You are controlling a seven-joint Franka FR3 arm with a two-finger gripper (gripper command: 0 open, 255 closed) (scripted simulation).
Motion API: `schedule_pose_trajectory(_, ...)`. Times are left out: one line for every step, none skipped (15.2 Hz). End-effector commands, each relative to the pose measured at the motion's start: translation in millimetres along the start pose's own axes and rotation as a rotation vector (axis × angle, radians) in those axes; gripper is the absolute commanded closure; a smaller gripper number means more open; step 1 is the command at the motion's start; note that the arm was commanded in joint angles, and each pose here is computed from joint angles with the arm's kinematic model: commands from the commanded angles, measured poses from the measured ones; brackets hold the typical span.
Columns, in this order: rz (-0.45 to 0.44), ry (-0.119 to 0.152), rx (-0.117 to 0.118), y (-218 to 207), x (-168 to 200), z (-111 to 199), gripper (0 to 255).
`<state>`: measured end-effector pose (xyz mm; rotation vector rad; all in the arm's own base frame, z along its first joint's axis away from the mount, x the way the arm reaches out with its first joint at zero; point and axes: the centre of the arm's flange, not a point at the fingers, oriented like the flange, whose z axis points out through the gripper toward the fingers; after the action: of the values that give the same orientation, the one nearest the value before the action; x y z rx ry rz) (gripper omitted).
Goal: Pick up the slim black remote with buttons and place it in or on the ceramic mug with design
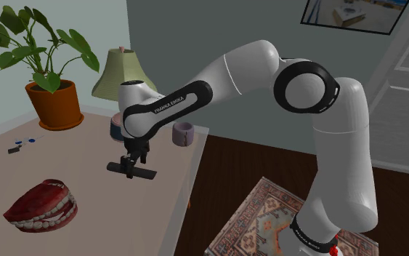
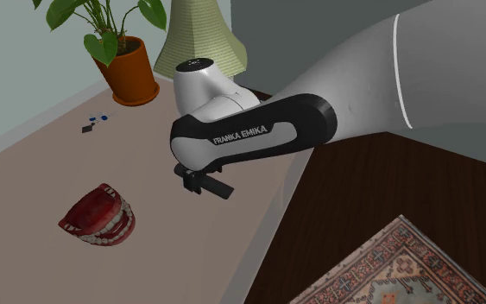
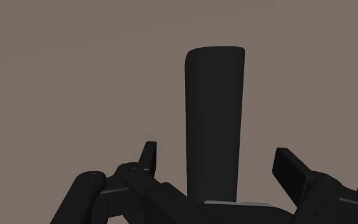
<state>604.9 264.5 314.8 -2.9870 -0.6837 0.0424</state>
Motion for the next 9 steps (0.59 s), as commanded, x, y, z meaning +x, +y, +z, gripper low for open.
schedule_pose_trajectory(0.000, 0.000, 0.000, 0.0, 0.0, 0.1, 0)
schedule_pose_trajectory(0.000, 0.000, 0.000, 0.0, 0.0, 0.1, 0)
schedule_pose_trajectory(0.000, 0.000, 0.000, 0.0, 0.0, 0.1, 255)
schedule_pose_trajectory(0.000, 0.000, 0.000, 0.0, 0.0, 0.1, 255)
schedule_pose_trajectory(0.000, 0.000, 0.000, 0.0, 0.0, 0.1, 255)
schedule_pose_trajectory(0.000, 0.000, 0.000, -0.2, 0.5, 0.1, 255)
schedule_pose_trajectory(0.000, 0.000, 0.000, 0.1, 1.1, 0.9, 255)
schedule_pose_trajectory(0.000, 0.000, 0.000, 0.1, 1.4, 1.0, 255)
schedule_pose_trajectory(0.000, 0.000, 0.000, 0.3, 1.6, 1.3, 255)
